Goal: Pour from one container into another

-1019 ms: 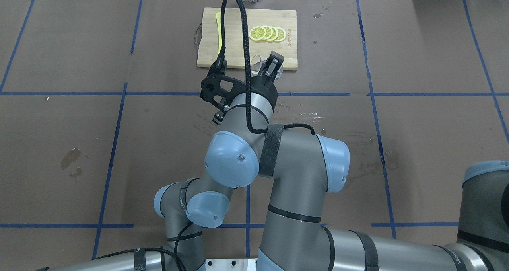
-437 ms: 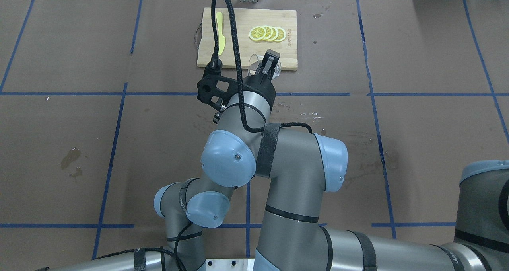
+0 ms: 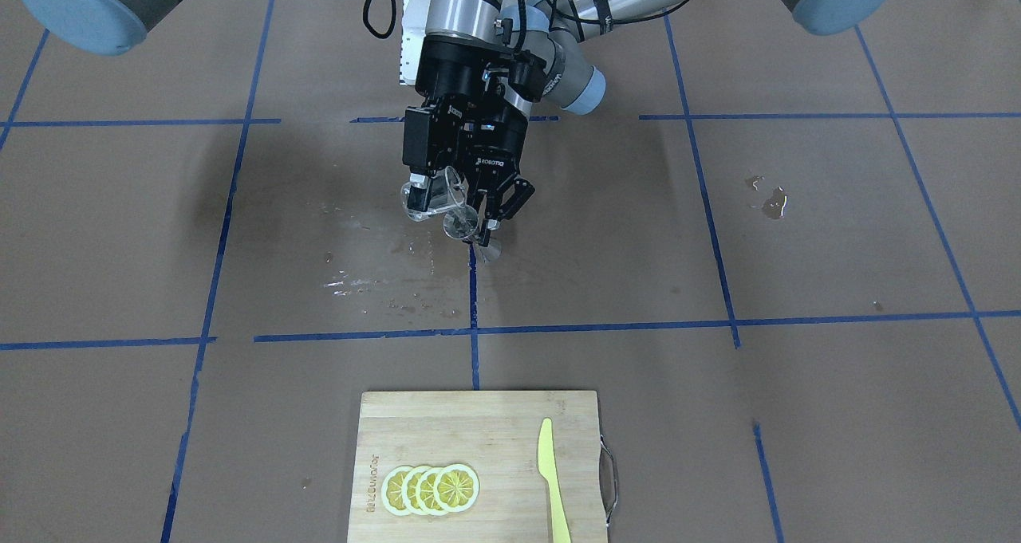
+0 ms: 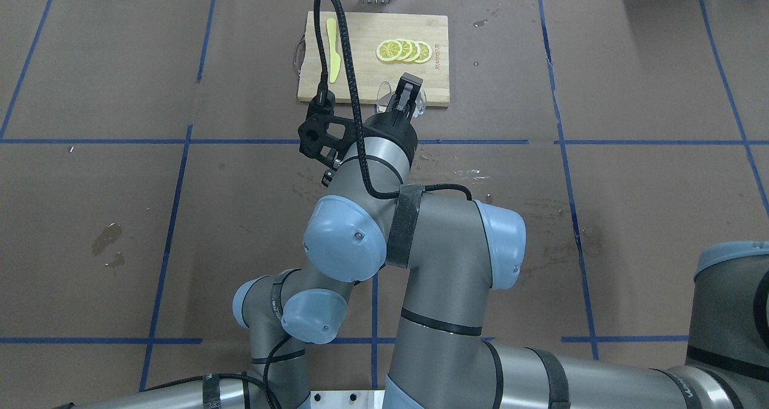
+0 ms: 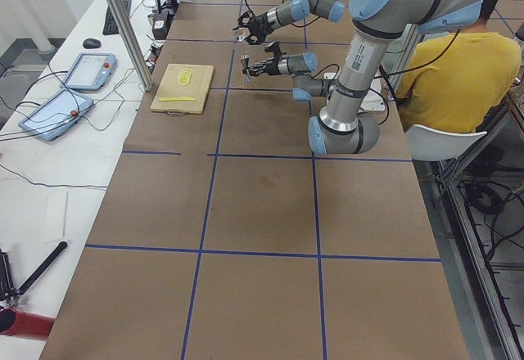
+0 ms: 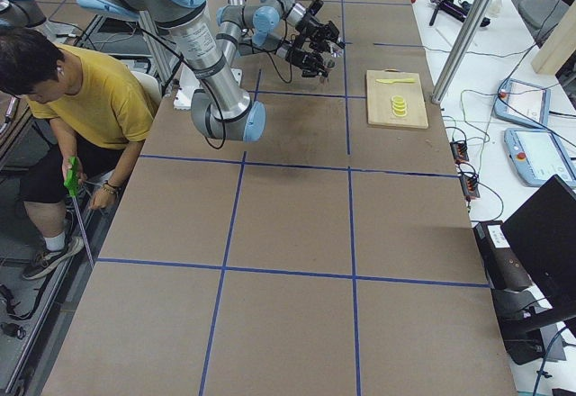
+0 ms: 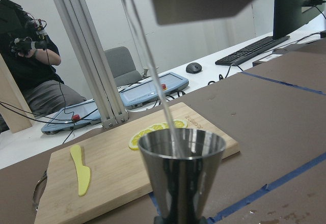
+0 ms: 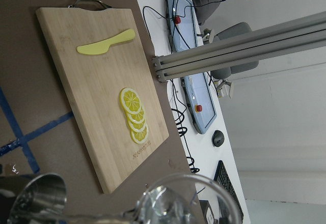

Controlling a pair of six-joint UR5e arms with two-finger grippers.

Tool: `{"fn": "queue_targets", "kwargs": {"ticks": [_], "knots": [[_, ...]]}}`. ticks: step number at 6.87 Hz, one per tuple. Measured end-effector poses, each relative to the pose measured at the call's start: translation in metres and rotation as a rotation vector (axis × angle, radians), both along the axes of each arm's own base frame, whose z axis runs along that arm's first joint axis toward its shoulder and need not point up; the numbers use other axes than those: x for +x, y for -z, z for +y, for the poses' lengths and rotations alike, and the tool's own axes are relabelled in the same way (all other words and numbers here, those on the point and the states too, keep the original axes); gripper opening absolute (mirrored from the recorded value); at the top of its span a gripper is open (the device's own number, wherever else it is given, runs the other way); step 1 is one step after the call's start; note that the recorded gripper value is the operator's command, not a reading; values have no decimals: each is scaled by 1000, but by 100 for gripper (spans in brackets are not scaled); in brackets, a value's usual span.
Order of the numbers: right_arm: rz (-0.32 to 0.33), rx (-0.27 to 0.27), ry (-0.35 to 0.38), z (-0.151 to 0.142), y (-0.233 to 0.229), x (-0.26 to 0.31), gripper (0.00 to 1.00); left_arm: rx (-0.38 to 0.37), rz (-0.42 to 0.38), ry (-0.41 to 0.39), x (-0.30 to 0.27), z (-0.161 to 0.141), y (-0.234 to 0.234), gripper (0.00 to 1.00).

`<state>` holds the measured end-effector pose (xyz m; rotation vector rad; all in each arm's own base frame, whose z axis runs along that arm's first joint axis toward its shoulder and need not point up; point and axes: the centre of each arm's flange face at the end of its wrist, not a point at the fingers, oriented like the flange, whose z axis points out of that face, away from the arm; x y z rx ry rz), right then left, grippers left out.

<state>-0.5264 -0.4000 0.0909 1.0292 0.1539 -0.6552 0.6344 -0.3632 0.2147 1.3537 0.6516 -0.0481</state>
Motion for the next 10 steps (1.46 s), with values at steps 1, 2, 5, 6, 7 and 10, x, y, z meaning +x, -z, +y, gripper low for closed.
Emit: {"fn": "queue_targets", "kwargs": {"ticks": [1, 2, 5, 6, 7, 10], "knots": [[16, 4, 9, 0, 1, 0, 19, 0, 0, 0, 0, 0, 0, 0], [31, 7, 18, 0, 2, 1, 19, 0, 1, 0, 0, 0, 0, 0], [63, 15, 37, 1, 3, 3, 19, 0, 1, 0, 0, 0, 0, 0], [63, 17, 36, 1, 4, 5, 19, 0, 2, 0, 0, 0, 1, 0], [47, 18, 30, 1, 5, 7, 19, 1, 2, -1, -1, 0, 1, 0], [-111, 6, -36, 2, 5, 12, 19, 1, 4, -1, -2, 0, 1, 0]]}}
